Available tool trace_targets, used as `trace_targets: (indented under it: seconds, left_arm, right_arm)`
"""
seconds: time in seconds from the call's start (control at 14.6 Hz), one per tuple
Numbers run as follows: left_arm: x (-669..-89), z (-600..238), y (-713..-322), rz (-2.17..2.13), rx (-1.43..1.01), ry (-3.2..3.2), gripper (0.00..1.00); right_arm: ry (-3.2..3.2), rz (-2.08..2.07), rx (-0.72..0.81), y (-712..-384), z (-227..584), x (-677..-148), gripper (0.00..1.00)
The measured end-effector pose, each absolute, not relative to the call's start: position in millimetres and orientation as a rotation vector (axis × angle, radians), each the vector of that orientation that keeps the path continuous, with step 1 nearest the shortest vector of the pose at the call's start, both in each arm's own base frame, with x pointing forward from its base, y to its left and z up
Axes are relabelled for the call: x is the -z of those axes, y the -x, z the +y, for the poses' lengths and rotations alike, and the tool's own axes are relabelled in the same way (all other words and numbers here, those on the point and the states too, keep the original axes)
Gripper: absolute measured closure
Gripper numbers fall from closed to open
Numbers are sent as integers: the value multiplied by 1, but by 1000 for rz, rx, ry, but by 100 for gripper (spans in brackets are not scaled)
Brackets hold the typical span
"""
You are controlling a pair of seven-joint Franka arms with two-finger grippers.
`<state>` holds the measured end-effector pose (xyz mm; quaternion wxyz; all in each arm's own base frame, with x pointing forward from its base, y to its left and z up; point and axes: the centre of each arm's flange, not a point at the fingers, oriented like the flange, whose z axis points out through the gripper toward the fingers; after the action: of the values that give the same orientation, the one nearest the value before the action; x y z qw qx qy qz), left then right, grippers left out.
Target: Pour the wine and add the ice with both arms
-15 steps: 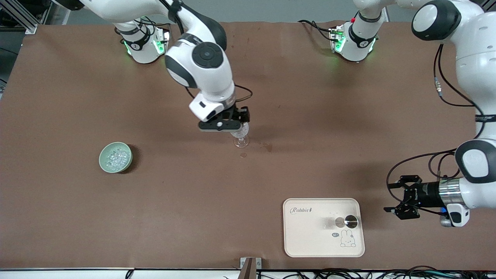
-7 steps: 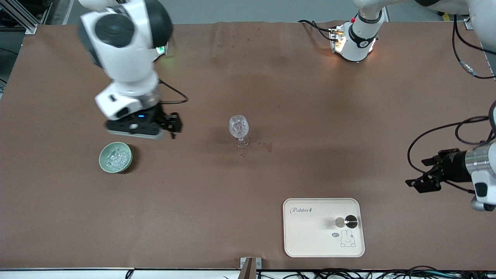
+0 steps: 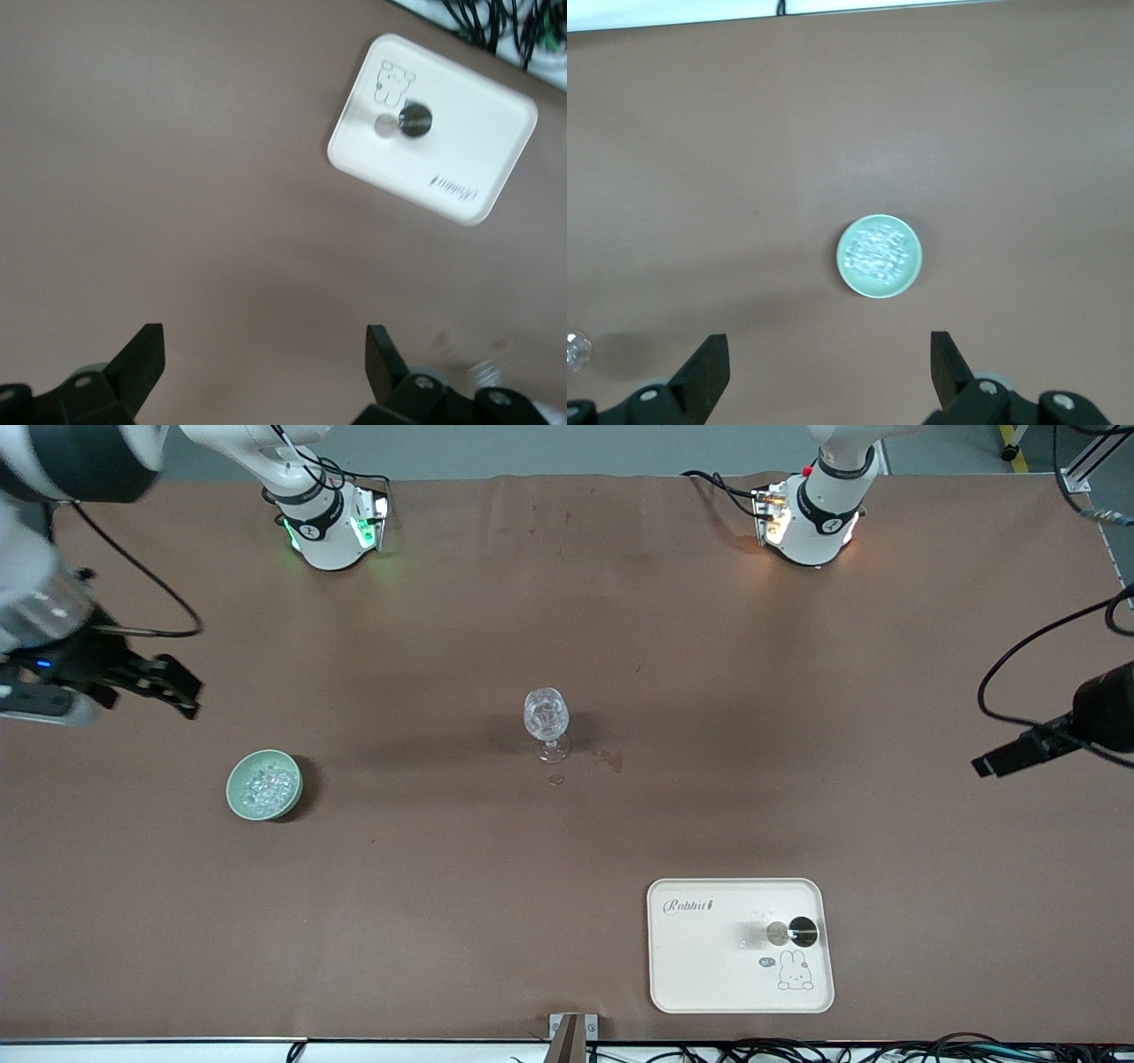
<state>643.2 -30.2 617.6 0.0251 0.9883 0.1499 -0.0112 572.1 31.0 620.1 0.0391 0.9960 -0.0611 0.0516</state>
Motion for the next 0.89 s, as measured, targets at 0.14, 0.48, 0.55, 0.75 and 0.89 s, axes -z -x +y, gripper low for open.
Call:
trace_targets:
  seconds: [0.14,0.48,0.55,0.75,0.89]
  left_arm:
    - [-627,-32,-620,305,37,-3122,0]
    - [-637,-69,-559,103,56,-3186,0]
    - [-637,-74,-549,89,51,-3192,0]
    - [-639,-80,-522,71,48,-3205,0]
    - [-641,-77,-508,81,46,-3197,0]
  right_arm:
    - [-3064,-211,-131,-558,-21,-620,0]
    - [-3086,-219,-76,-519,-100,-613,0]
    - [-3090,-196,-71,-515,-104,-616,0]
    - [-3090,-177,-84,-511,-104,-641,0]
    - [-3088,-173,-51,-513,-101,-655,0]
